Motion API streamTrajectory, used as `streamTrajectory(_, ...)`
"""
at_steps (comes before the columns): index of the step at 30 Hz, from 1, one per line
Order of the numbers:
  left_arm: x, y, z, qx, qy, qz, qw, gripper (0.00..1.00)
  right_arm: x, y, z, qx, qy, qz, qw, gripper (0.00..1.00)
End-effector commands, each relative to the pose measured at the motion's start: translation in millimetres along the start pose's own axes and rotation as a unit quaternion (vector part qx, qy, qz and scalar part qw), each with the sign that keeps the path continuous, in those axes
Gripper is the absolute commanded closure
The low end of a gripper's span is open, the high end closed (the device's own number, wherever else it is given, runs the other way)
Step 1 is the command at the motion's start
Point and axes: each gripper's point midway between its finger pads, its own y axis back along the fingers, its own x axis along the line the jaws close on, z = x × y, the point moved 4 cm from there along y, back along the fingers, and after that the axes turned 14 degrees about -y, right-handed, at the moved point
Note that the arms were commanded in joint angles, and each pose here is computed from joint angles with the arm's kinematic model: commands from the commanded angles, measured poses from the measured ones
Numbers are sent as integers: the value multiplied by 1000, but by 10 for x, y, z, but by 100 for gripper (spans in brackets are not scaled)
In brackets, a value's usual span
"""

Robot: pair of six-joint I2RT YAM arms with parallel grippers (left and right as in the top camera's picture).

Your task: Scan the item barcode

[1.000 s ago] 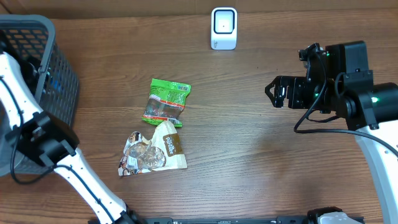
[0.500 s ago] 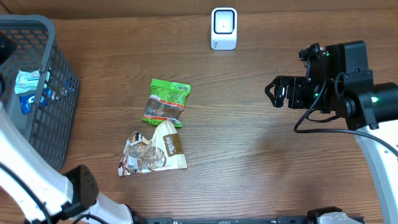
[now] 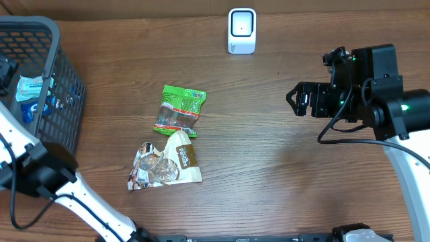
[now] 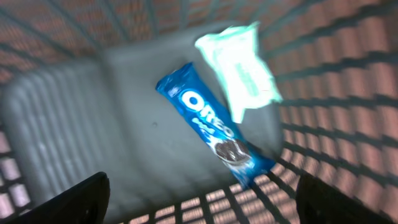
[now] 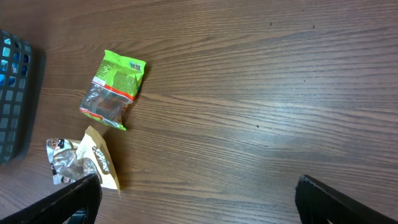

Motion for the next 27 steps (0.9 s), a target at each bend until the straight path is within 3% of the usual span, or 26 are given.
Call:
streamTrajectory(1, 12, -463, -46, 48, 83, 1, 995, 17, 68, 61, 42, -10, 5, 10, 1000, 0)
streamTrajectory(6, 0, -1050, -146, 89, 126, 25, 988, 21, 68, 61, 42, -10, 4, 10, 1000, 0)
streamTrajectory(12, 19, -1446, -293, 124, 161, 49, 978, 25, 59, 60, 23, -6, 3, 7, 1000, 0)
streamTrajectory(19, 6, -1719, -398, 142, 155, 61, 976, 32, 56, 60, 18, -4, 2, 7, 1000, 0)
streamTrajectory(21, -16, -1744, -421, 145, 150, 61, 976, 41, 55, 60, 17, -4, 2, 7, 1000, 0)
streamTrajectory(23, -52, -1759, -448, 149, 132, 60, 978, 57, 56, 61, 17, -4, 2, 7, 1000, 0)
streamTrajectory(26, -115, -1753, -471, 152, 83, 50, 984, 96, 55, 60, 17, -4, 2, 7, 1000, 0)
streamTrajectory(27, -123, -1751, -474, 153, 73, 48, 984, 96, 56, 61, 17, -4, 2, 7, 1000, 0)
